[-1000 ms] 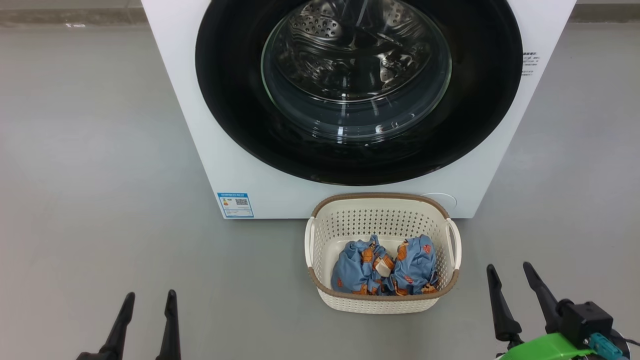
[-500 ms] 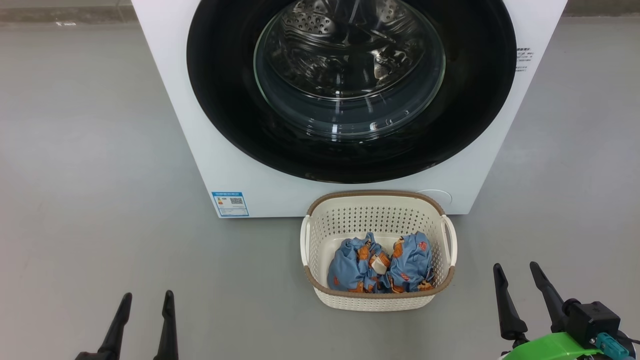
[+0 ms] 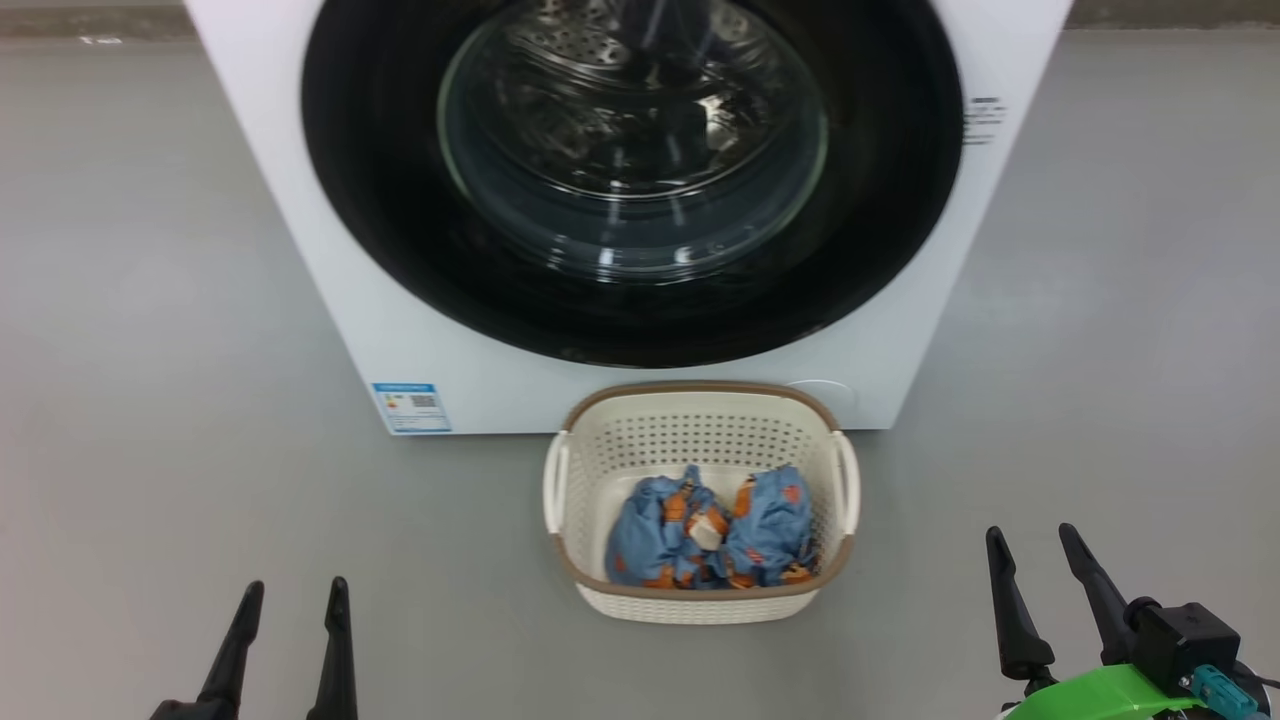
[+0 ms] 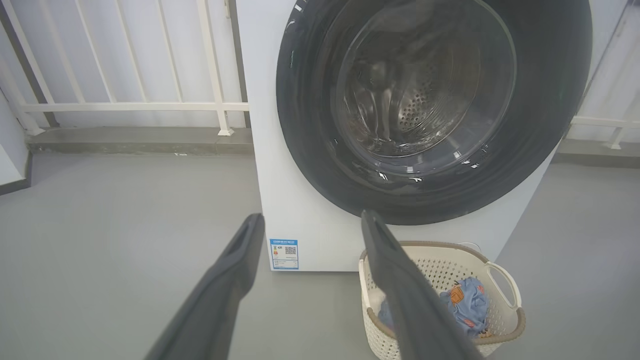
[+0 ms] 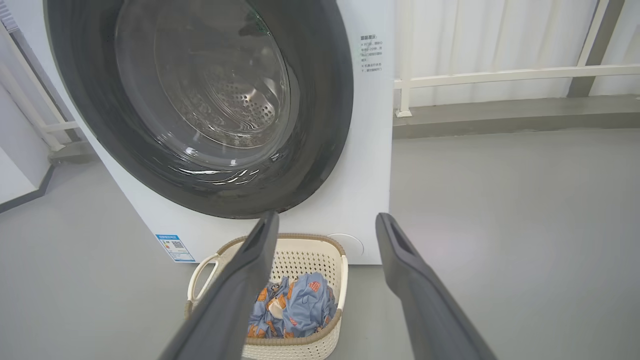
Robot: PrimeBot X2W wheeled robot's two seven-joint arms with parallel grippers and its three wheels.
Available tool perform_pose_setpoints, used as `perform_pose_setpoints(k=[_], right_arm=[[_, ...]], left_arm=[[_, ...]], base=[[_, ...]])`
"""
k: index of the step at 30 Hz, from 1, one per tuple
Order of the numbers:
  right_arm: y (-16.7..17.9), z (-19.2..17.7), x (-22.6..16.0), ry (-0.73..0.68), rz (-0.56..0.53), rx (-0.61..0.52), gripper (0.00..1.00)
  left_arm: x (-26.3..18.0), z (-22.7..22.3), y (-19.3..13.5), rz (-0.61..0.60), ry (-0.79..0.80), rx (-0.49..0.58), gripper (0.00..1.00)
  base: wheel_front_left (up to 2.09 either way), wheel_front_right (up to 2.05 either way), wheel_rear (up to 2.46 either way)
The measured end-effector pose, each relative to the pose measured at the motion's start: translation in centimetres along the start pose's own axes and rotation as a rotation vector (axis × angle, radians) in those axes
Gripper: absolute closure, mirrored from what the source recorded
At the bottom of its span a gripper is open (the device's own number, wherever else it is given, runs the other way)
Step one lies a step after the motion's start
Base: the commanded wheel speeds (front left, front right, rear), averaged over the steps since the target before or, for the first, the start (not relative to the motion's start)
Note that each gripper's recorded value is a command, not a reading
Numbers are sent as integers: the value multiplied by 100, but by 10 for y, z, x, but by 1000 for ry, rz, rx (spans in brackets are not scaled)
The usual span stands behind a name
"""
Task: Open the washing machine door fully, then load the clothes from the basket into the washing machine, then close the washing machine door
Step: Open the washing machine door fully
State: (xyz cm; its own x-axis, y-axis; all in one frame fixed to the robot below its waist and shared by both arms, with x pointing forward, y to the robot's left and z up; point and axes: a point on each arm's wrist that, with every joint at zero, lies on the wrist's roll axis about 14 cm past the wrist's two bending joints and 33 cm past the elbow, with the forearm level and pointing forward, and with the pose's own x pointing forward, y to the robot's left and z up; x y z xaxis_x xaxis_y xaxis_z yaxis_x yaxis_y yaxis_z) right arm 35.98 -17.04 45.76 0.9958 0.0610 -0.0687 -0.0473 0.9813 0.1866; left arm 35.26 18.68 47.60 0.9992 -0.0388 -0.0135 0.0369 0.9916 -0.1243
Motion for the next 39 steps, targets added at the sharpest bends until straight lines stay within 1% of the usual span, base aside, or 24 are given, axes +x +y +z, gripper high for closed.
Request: perform_pose_setpoints(k=[11, 14, 17, 23, 31, 32, 34, 35, 39], right_arm=[[-2, -3, 1, 10, -7, 0, 0], [-2, -3, 1, 9, -6, 0, 0], [-2, -2, 1, 6, -6, 3, 0], [0, 1, 1, -3, 1, 3, 0], [7, 4, 2, -13, 20, 16, 0], [8, 4, 3, -13, 22, 26, 33], [11, 3, 3, -9, 29, 36, 73], [13, 2, 4, -9, 36, 45, 100], [21, 9, 12, -30, 56, 76, 100]], left_arm=[[5, 0, -5, -11, -2, -9, 0], [9, 7, -12, -23, -27, -49, 0], [9, 8, -17, -40, -31, -59, 0], [6, 12, -15, -44, -39, -64, 0], [2, 15, -17, -48, -50, -69, 0], [2, 15, -16, -46, -50, -69, 0], [1, 15, -15, -43, -52, -69, 0], [1, 16, -15, -42, -52, -69, 0], [-1, 14, -14, -37, -48, -71, 0]], base=[[123, 123, -245], [102, 102, -205], [79, 79, -158], [44, 44, -87], [3, 3, -6], [0, 0, 0], [0, 0, 0], [0, 0, 0], [0, 0, 0]])
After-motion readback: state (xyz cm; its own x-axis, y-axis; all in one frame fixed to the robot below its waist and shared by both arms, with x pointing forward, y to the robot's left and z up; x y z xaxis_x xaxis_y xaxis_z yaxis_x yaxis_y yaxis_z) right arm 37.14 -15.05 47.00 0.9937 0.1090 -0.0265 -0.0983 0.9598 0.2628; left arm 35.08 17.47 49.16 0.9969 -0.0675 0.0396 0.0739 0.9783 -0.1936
